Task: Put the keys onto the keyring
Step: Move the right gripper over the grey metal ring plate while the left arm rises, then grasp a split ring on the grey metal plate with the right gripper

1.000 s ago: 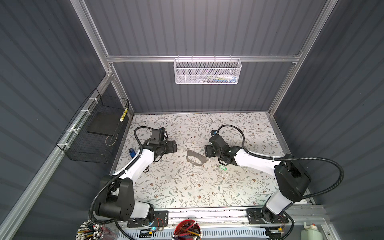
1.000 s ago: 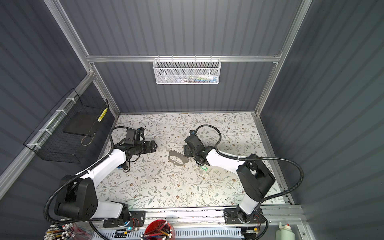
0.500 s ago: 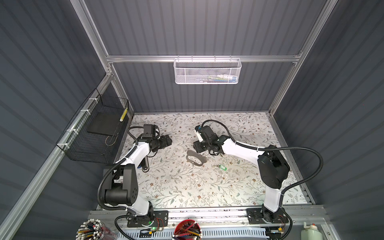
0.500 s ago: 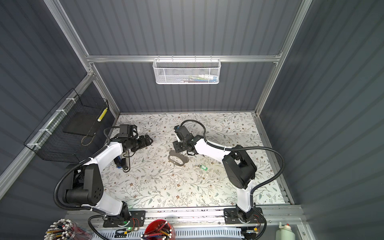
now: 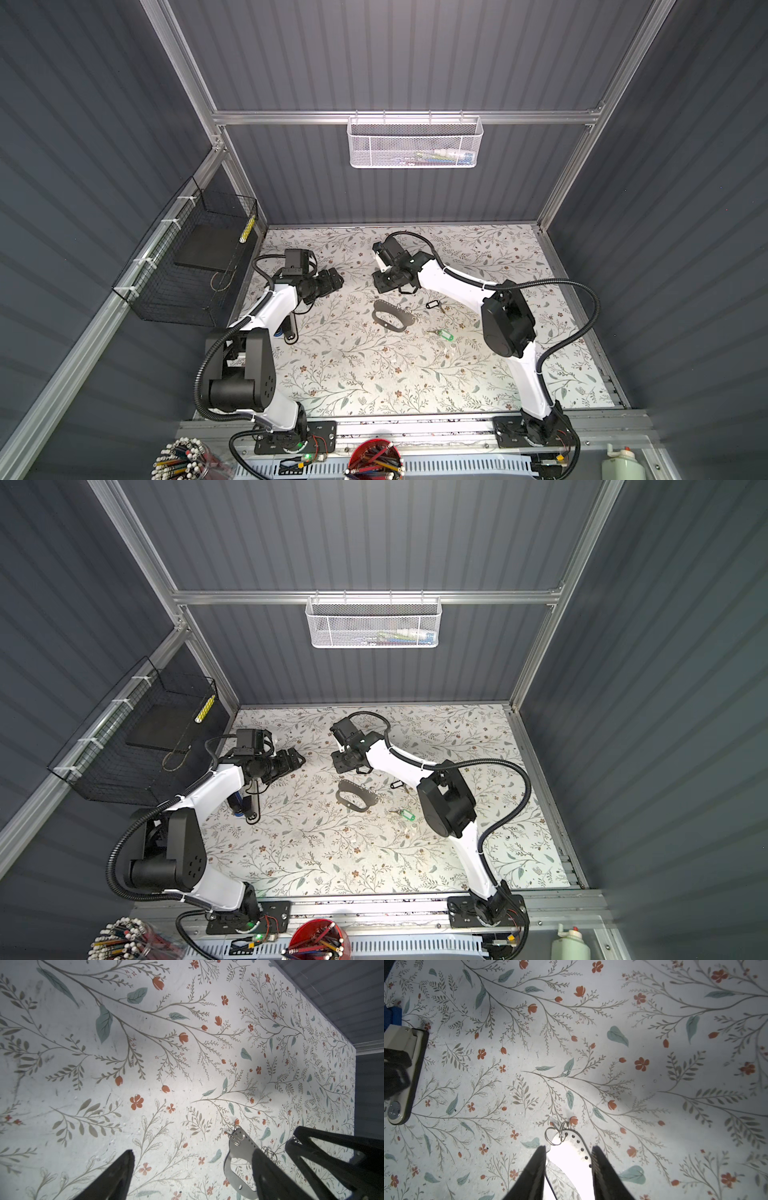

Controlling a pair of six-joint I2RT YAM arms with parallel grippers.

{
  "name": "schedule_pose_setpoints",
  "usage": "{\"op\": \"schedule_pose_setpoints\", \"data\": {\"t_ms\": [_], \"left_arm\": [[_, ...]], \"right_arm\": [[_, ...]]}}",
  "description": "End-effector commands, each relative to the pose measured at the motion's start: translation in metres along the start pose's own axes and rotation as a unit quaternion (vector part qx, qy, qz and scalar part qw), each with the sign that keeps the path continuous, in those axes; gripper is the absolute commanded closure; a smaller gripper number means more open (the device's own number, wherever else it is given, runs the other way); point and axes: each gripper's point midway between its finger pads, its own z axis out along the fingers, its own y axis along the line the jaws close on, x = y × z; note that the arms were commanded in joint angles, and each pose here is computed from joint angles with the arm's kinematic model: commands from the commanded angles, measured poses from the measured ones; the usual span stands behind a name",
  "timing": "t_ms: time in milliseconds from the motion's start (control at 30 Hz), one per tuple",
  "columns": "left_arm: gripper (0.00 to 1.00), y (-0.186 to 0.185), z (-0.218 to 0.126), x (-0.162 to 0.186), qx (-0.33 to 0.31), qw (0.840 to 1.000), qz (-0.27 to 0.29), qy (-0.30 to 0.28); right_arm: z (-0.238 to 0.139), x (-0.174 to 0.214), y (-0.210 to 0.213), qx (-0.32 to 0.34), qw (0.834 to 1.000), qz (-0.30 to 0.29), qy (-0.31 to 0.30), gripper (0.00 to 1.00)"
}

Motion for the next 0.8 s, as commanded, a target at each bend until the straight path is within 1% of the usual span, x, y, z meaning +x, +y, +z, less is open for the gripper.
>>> {"op": "schedule_pose_setpoints", "data": {"t_ms": [0, 233, 533, 767], "left_arm": [[0.11, -0.005, -0.009, -0.002, 0.007, 1.0, -0.003, -0.007], [0.1, -0.006, -0.008, -0.003, 0.01, 1.0, -0.004, -0.005], [0.1, -0.008, -0.006, -0.002, 0.015, 1.0, -0.004, 0.0], [0.09, -0.008, -0.006, -0.002, 0.015, 1.0, -0.003, 0.0]], "right_arm": [[0.009, 0.009, 0.005, 0.012, 1.0, 0.004, 0.026, 0.63], [0.026, 0.015, 0.008, 0.018, 0.999, 0.009, 0.038, 0.63], [0.037, 0.02, 0.002, 0.041, 0.998, 0.013, 0.043, 0.66], [0.045, 0.022, 0.003, 0.039, 0.998, 0.011, 0.05, 0.67]]}}
